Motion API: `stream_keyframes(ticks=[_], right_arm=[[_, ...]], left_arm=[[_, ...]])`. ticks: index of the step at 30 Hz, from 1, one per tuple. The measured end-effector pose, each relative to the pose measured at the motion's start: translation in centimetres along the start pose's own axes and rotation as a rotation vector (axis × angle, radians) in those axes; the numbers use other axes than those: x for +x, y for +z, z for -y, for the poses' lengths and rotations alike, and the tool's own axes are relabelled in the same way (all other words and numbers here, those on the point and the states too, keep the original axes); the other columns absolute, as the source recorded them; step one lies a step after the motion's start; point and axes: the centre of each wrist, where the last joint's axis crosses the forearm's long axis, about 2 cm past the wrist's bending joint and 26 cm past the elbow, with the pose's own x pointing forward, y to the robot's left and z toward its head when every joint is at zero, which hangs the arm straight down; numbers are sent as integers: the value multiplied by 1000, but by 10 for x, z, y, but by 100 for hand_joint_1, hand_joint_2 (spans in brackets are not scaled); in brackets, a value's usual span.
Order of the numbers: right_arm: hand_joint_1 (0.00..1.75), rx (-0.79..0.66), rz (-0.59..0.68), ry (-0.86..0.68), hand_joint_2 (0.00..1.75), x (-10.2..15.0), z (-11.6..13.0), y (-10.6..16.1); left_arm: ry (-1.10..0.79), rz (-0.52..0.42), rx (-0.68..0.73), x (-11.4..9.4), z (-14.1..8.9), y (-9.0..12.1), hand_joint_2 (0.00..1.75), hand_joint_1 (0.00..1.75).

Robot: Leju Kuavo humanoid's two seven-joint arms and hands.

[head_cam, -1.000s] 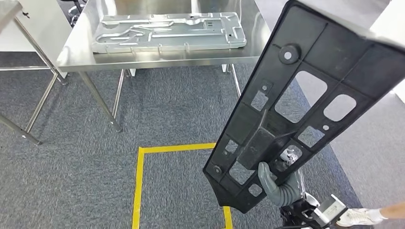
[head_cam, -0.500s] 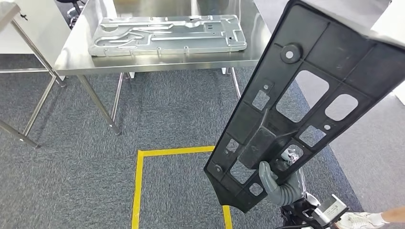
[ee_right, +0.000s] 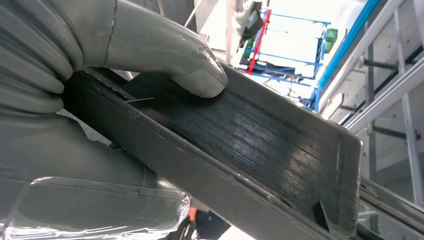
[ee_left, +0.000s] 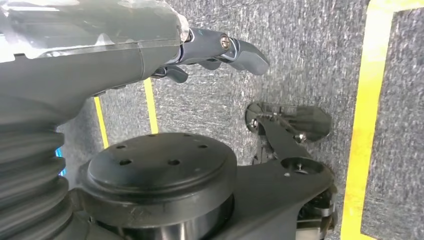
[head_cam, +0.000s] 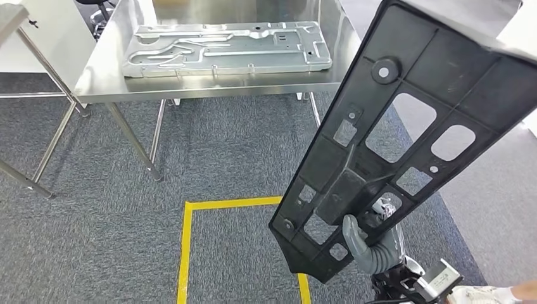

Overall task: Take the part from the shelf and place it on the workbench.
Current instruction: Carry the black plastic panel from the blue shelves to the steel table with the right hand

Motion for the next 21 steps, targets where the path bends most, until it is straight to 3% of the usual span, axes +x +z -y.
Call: stream_keyframes(ticks=[21], right_arm=[[175,-2,0,4,175,0,0,0]], left_arm=[[11,-5,7,0,-2,0,175,0]])
